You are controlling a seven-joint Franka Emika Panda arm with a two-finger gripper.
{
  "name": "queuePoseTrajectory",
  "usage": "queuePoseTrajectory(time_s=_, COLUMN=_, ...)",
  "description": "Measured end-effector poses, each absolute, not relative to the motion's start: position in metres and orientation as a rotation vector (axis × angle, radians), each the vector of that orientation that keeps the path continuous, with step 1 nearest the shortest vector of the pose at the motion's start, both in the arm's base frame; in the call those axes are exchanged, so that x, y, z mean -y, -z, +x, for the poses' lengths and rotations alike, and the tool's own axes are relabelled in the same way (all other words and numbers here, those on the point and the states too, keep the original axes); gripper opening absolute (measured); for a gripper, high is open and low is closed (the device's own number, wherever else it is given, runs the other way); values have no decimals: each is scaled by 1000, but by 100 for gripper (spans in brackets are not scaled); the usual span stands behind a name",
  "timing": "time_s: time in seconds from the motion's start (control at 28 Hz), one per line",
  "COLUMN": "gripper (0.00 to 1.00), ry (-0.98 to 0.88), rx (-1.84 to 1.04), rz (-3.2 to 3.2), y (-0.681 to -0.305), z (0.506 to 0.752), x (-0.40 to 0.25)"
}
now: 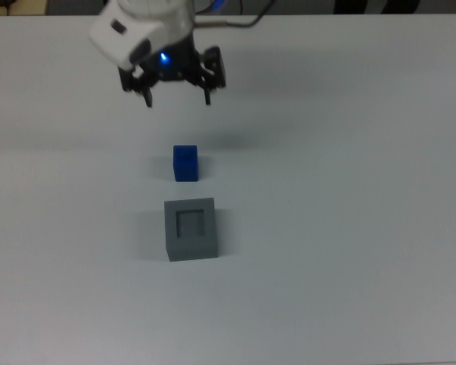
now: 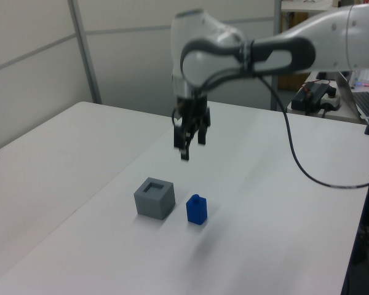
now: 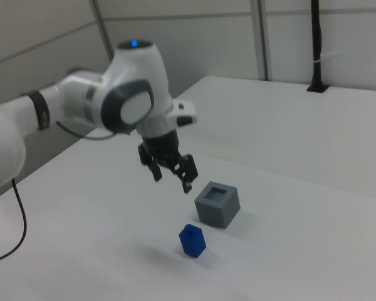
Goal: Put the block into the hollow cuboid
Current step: 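Lower the open gripper down onto the blue block, then close the gripper on the blue block, then lift the blue block and carry it above the grey hollow cube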
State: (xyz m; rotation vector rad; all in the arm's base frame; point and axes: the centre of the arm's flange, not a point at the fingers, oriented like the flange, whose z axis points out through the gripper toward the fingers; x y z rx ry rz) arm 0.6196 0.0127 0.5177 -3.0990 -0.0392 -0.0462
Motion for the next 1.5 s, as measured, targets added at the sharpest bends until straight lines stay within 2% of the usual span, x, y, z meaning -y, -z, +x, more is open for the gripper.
queuePoseTrajectory(time_s=0.18, gripper=100, ry=62, rx=98, rz=-3154, y=-458, z=621, x=-21)
queuePoseTrajectory(time_s=0.39, gripper=100, ry=20, rx=123, rz=-3186, y=-411, z=624, x=-20)
queuePoseTrajectory(time_s=0.79, gripper=100, ry=-10, rx=132, rz=-3191, y=-363, z=628, x=-20)
queuePoseTrajectory(time_s=1.0, gripper=99, ry=-37, rx=132, rz=-3191, y=-353, z=626, x=-20)
queuePoseTrajectory(time_s=1.11, gripper=89, ry=-44, rx=132, rz=-3191, y=-351, z=625, x=-20)
queuePoseTrajectory(time_s=1.18, gripper=76, ry=-45, rx=131, rz=-3191, y=-351, z=625, x=-20)
queuePoseTrajectory(time_s=1.29, gripper=63, ry=-45, rx=130, rz=-3191, y=-351, z=625, x=-20)
queuePoseTrajectory(time_s=1.43, gripper=52, ry=-39, rx=125, rz=-3188, y=-352, z=626, x=-20)
queuePoseTrajectory(time_s=1.5, gripper=51, ry=-23, rx=117, rz=-3181, y=-358, z=628, x=-20)
